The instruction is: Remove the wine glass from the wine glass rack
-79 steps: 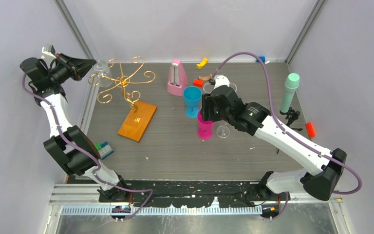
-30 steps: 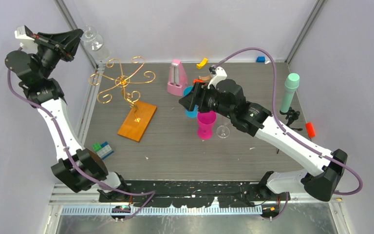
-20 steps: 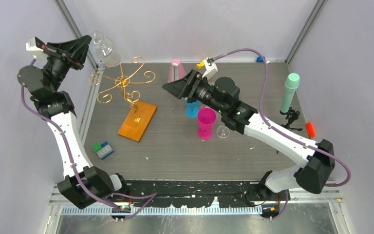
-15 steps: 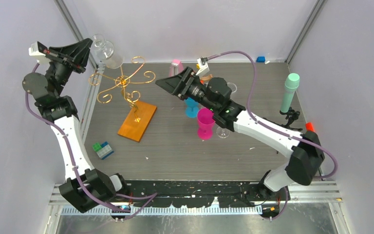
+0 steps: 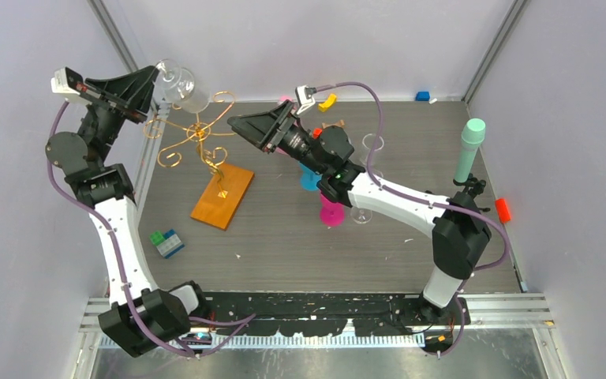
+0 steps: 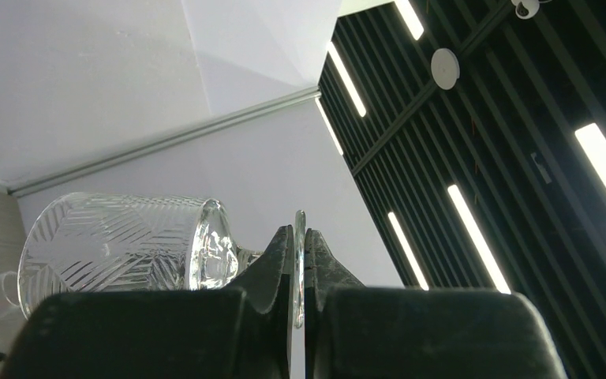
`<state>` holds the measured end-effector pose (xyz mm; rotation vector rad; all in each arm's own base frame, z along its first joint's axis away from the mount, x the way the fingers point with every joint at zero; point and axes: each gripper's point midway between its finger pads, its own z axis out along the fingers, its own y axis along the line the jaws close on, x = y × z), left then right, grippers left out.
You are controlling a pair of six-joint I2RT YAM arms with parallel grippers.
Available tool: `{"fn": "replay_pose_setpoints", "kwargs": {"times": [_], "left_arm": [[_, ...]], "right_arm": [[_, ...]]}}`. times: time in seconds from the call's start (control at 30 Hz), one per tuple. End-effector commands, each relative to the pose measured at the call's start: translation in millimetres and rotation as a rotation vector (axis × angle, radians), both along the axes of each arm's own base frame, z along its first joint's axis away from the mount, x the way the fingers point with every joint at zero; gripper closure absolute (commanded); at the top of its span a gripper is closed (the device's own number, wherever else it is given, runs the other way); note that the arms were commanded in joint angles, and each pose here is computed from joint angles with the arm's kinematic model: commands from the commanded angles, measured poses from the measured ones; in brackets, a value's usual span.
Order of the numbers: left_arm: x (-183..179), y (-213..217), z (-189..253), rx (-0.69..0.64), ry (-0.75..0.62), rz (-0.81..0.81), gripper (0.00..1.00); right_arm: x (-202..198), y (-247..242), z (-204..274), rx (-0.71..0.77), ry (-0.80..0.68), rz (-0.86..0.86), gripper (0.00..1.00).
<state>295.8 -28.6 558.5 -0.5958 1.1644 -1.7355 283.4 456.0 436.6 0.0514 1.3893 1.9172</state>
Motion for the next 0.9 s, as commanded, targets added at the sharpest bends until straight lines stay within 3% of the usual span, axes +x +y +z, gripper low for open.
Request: {"fn": "replay_pose_setpoints", "kwargs": {"times": [0.0,0.57,0.87], "left_arm": [[-37,-17,38,-0.2,0.0,-0.16,1.0],[-45,-23,29,-0.227,0.043,-0.152,1.0],[-43,-21,26,-0.253,0.066,-0.162,1.0]], "right_arm": [[-19,-10,55,0.15,-0.118,-0.003,0.26],[-8,13,65,0.205,-0.212,-0.04,0.19],[-39,6,97,0.414,-0.35,0.111,0.22]]}}
